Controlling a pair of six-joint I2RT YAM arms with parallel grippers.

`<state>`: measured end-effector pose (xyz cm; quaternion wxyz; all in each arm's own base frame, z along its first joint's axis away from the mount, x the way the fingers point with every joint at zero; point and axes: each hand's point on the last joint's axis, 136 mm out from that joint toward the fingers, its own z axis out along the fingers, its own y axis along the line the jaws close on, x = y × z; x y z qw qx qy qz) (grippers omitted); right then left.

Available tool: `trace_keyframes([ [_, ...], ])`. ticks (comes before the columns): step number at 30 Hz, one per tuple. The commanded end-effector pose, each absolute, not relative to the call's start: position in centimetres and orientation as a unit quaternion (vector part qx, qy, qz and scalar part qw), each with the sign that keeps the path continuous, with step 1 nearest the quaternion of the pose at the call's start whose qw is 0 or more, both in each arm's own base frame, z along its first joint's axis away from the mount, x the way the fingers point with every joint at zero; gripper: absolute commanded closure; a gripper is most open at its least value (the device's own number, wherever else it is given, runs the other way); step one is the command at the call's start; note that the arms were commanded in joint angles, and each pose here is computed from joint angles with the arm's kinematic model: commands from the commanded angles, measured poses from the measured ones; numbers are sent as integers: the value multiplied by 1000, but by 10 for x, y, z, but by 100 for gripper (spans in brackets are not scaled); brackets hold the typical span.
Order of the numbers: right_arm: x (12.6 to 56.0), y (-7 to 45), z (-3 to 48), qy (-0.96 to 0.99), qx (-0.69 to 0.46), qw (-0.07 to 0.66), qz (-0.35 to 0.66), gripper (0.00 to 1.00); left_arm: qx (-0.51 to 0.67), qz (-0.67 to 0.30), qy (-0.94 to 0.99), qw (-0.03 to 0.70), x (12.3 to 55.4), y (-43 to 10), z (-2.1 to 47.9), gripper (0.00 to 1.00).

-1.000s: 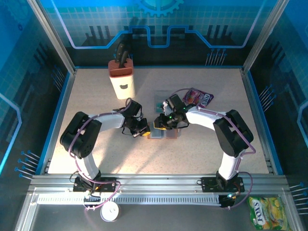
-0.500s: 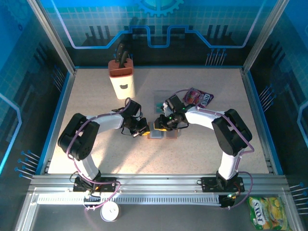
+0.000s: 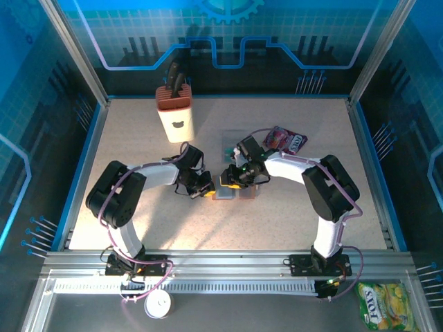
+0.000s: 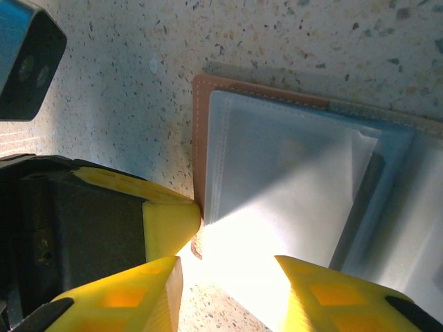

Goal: Take the credit cards out of the card holder

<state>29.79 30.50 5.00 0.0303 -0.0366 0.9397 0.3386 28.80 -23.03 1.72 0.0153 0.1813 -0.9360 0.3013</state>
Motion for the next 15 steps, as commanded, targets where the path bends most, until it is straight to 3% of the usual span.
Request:
trace_keyframes([
  [1, 297, 309, 47, 940, -35, 14, 340, 60, 189, 270, -943, 38, 273, -221, 3, 94],
  [15, 292, 301, 35, 949, -28, -8, 314, 57, 187, 268, -944, 36, 275, -221, 5, 94],
])
